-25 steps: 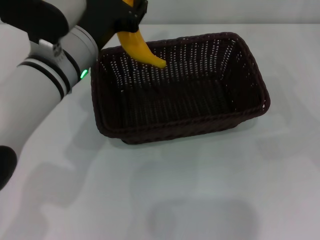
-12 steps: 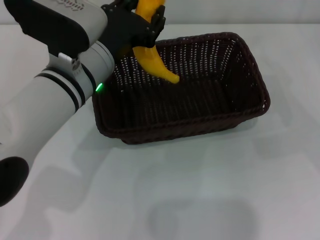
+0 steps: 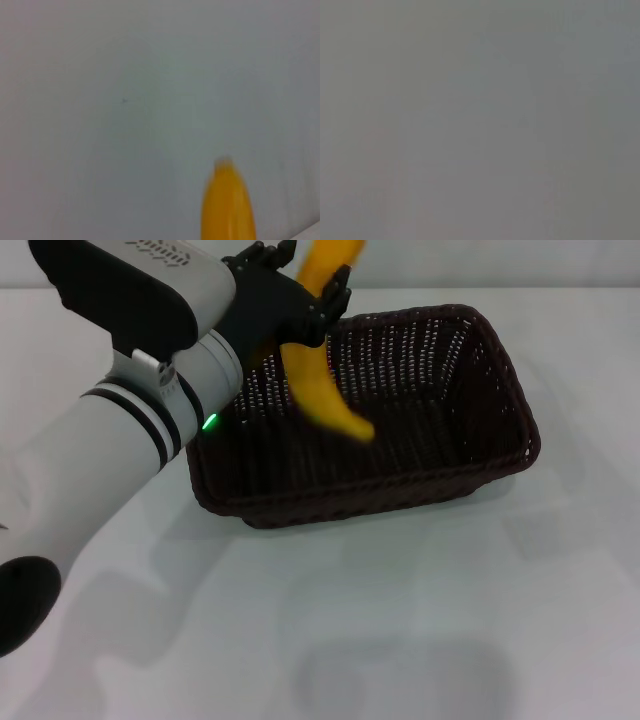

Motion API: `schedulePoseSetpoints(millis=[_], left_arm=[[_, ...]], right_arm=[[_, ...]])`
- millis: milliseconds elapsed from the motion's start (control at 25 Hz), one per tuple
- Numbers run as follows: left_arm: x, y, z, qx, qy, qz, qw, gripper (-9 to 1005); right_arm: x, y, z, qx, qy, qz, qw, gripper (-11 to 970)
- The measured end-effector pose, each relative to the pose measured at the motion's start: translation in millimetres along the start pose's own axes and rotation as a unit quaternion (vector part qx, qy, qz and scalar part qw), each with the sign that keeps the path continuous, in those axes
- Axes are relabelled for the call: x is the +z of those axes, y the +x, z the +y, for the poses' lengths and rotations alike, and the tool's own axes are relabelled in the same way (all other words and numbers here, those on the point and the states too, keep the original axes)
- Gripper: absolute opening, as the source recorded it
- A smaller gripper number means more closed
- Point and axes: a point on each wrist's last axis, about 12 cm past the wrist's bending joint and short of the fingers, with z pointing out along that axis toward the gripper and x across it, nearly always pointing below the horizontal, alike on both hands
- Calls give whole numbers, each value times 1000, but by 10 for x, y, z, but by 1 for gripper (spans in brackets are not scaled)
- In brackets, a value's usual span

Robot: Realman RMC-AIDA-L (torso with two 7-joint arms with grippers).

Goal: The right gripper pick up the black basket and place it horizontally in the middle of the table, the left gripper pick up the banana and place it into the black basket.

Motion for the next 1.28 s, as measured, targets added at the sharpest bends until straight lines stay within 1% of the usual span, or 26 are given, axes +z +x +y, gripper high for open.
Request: schedulePoseSetpoints(millis=[280, 480, 520, 680, 840, 1080, 1160, 1280], left_arm=[[-16, -27, -5, 0, 1, -2, 1000, 657], [-49, -2, 45, 2, -11, -1, 1000, 846], [-61, 1, 60, 1, -15, -3, 1000, 852], [-196, 24, 189, -6, -53, -37, 998, 873], [-409, 157, 357, -2, -112, -78, 991, 890], [-620, 326, 485, 9, -169, -116, 979, 890], [-697, 357, 539, 1, -190, -130, 973, 890], [-850, 427, 630, -17, -232, -157, 960, 890]], right_arm=[[-4, -2, 2, 2, -1, -1, 1000, 672], [-8, -3, 1, 3, -1, -1, 1000, 669], [-11, -3, 1, 3, -1, -1, 1000, 668], [-14, 0, 0, 3, -1, 0, 1000, 662], [-18, 12, 1, 4, 0, 2, 1000, 657], [-18, 14, 3, 5, -1, 2, 1000, 657], [-20, 16, 1, 5, -1, 3, 1000, 657], [-31, 19, -3, 5, 0, 4, 1000, 657]])
